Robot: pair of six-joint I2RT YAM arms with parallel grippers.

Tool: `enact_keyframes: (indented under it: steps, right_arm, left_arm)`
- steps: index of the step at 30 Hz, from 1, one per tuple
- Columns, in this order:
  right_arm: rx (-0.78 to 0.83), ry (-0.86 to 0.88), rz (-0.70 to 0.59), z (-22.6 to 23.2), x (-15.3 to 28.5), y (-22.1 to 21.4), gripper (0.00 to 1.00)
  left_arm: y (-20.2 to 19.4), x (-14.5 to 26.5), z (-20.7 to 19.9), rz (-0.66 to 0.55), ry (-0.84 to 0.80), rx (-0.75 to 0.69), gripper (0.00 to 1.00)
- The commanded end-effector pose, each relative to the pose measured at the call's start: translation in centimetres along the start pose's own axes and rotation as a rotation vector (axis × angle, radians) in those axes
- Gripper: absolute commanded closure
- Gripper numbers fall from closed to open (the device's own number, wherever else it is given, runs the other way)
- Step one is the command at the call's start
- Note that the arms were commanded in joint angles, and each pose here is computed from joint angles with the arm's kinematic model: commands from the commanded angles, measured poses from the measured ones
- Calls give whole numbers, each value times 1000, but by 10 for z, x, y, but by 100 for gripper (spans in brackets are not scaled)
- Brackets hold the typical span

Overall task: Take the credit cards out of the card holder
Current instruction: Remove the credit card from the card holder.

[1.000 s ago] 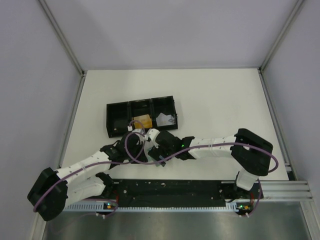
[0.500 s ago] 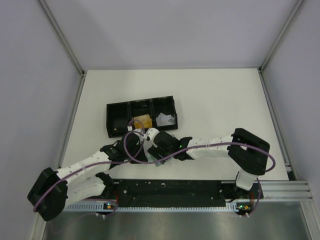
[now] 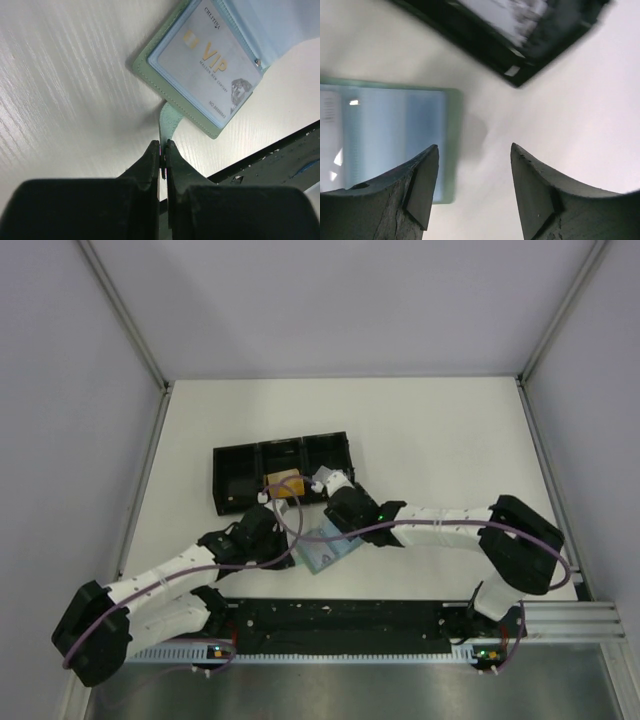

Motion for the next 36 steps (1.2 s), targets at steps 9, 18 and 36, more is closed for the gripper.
enact_keyframes:
  steps: [9, 18, 36]
  right_arm:
    - [-245, 244, -280, -14, 62, 46, 46]
    - [-420, 636, -418, 33, 71, 79, 56]
    - [-632, 724, -197, 57, 8, 29, 59]
  left_arm:
    - [27, 22, -26, -123, -83, -18, 75]
    - [64, 52, -50, -319, -168, -25, 63]
    - [28, -23, -40, -26, -103, -38, 97]
Point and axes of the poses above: each gripper's point midway between its finger pads, its own x axis back along the fingers, its own z axis along the line the jaws close on, y = z × x, the point moved 1 cm from there along x, back along the fingers, and after that the axes turned 11 degrees about x, right-handed, at the moved point
